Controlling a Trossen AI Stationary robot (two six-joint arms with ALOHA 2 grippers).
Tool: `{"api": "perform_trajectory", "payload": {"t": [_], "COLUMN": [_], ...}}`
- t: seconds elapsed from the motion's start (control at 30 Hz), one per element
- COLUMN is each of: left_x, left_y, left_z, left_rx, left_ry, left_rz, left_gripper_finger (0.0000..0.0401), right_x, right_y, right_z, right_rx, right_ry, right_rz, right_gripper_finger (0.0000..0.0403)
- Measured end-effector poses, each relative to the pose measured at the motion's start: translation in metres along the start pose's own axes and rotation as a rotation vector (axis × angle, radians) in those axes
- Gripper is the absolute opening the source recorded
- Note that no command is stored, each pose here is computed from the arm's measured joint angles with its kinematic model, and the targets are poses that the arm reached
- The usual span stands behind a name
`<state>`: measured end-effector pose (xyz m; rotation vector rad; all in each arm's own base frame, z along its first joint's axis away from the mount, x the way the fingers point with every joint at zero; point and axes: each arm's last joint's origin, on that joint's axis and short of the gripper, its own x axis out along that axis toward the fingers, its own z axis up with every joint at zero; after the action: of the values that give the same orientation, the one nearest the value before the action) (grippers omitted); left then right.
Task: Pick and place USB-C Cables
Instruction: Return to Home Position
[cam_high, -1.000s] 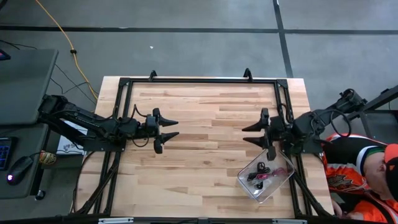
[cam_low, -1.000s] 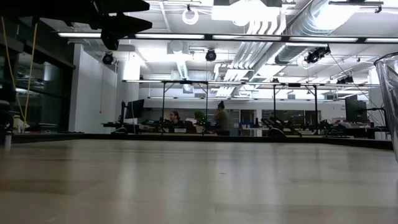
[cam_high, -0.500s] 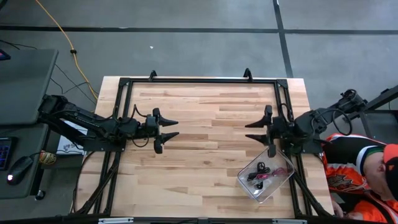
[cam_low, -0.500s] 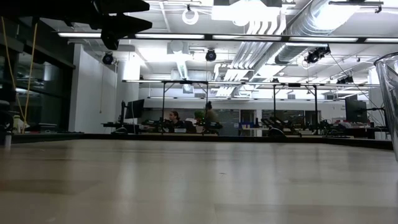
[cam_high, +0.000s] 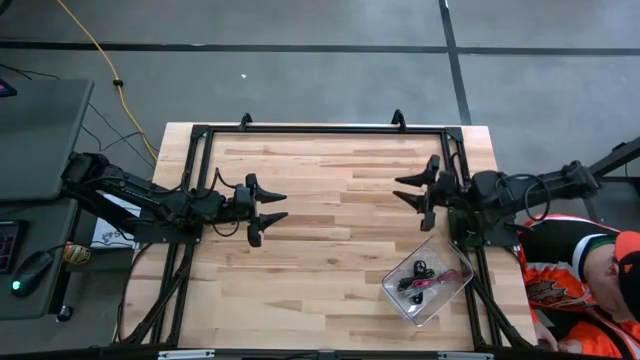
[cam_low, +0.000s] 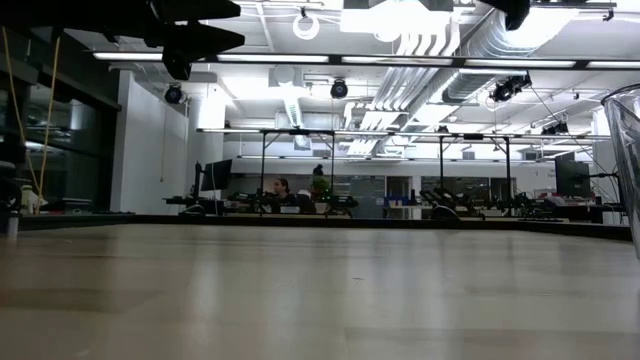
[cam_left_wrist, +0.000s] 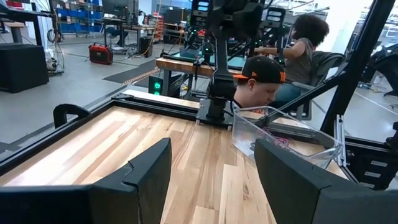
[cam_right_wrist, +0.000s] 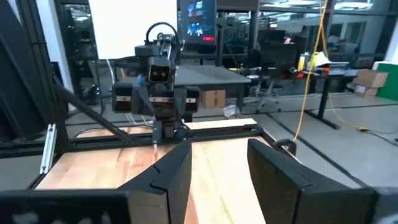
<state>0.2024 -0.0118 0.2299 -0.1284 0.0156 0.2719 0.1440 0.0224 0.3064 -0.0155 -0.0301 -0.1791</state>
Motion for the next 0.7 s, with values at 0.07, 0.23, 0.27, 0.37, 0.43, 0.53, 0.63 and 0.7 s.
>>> {"api": "perform_trajectory", "payload": {"t": [0.07, 0.23, 0.27, 0.37, 0.43, 0.53, 0.63, 0.7], "left_x": [0.0, 0.0, 0.0, 0.0, 0.0, 0.0, 0.0, 0.0], "left_y": [0.0, 0.0, 0.0, 0.0, 0.0, 0.0, 0.0, 0.0], "left_z": [0.0, 0.0, 0.0, 0.0, -0.001, -0.001, -0.001, -0.001], "left_rx": [0.001, 0.003, 0.003, 0.004, 0.006, 0.005, 0.003, 0.003], "left_ry": [0.0, 0.0, 0.001, 0.003, 0.007, 0.008, 0.007, 0.007], "left_rz": [0.0, 0.0, 0.0, 0.0, 0.001, 0.001, 0.001, 0.001], "left_gripper_finger": [0.0211, 0.0211, 0.0211, 0.0211, 0.0211, 0.0211, 0.0211, 0.0211], "right_x": [0.001, -0.001, -0.002, -0.006, -0.009, -0.011, -0.011, -0.011], "right_y": [-0.006, -0.018, -0.02, -0.02, -0.018, -0.016, -0.015, -0.014], "right_z": [-0.005, -0.014, -0.015, -0.02, -0.028, -0.04, -0.05, -0.054], "right_rx": [0.002, 0.035, 0.044, 0.06, 0.058, 0.061, 0.073, 0.086], "right_ry": [-0.001, 0.017, 0.02, 0.031, 0.037, 0.025, 0.02, 0.03], "right_rz": [0.009, 0.019, 0.026, 0.067, 0.085, 0.076, 0.082, 0.088], "right_gripper_finger": [0.0147, 0.0147, 0.0147, 0.0146, 0.0146, 0.0146, 0.0146, 0.0146]}}
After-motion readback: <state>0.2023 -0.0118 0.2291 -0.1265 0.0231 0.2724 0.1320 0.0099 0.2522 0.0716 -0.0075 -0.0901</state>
